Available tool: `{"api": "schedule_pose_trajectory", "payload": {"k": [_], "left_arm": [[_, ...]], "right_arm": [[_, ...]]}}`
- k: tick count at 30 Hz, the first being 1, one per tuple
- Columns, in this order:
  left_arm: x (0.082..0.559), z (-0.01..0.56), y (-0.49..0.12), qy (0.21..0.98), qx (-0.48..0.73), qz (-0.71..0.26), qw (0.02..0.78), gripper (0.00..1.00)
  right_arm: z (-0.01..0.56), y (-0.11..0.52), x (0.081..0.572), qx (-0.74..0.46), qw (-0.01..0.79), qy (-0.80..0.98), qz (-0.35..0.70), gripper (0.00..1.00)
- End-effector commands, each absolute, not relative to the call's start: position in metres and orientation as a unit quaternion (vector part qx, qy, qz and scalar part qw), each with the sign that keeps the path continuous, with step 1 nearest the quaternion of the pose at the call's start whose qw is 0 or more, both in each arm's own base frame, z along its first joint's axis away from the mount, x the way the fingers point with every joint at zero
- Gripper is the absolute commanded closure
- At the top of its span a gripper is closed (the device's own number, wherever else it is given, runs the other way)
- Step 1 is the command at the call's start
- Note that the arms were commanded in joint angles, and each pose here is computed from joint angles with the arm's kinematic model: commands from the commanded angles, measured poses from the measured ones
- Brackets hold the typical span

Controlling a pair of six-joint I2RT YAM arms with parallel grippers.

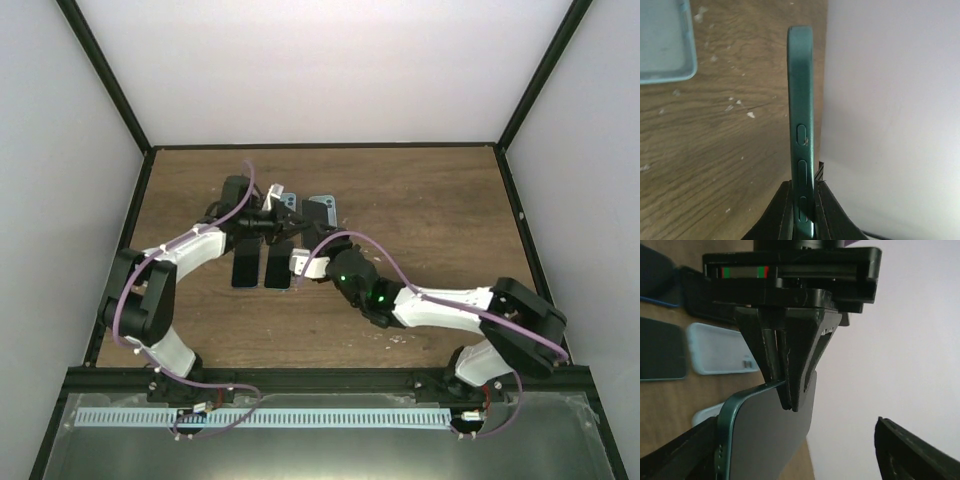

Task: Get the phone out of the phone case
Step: Place the phone at the center of the board.

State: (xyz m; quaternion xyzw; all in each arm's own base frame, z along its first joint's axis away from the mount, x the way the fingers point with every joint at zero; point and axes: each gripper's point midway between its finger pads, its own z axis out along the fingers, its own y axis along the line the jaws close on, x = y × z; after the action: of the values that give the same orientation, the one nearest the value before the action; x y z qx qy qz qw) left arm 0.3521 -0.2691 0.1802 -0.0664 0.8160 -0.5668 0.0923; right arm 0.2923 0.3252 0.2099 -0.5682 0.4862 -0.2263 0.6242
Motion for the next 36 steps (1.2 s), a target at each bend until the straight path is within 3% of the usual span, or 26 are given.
{"api": "schedule_pose_trajectory", "payload": {"k": [1, 8, 16, 23, 29, 36], "left_arm": [[0.343, 0.163, -0.254, 0.826, -0.049, -0.551, 0.110, 1.00], [0.307, 0.120, -0.252, 0.838, -0.051, -0.538, 0.079, 1.00], [0.284, 0.085, -0.273, 0.852, -0.046, -0.519, 0.046, 1.00], [0.296, 0.084, -0.282, 0.839, -0.055, -0.540, 0.034, 1.00], [0.271, 0.059, -0.276, 0.854, -0.077, -0.513, 0.036, 1.00], [0.283, 0.053, -0.290, 0.852, -0.080, -0.516, 0.028, 1.00]], "right_arm": [[0.206, 0.322, 0.285, -0.581, 0.579, 0.560, -0.118, 0.15], [0.218, 0.293, 0.304, -0.544, 0.544, 0.637, -0.043, 0.00], [0.232, 0.277, 0.300, -0.520, 0.521, 0.676, 0.044, 0.00], [0.215, 0.284, 0.251, -0.589, 0.450, 0.658, 0.134, 0.00], [0.220, 0.284, 0.254, -0.572, 0.453, 0.670, 0.141, 0.00], [0.230, 0.288, 0.257, -0.561, 0.458, 0.673, 0.151, 0.00]]}}
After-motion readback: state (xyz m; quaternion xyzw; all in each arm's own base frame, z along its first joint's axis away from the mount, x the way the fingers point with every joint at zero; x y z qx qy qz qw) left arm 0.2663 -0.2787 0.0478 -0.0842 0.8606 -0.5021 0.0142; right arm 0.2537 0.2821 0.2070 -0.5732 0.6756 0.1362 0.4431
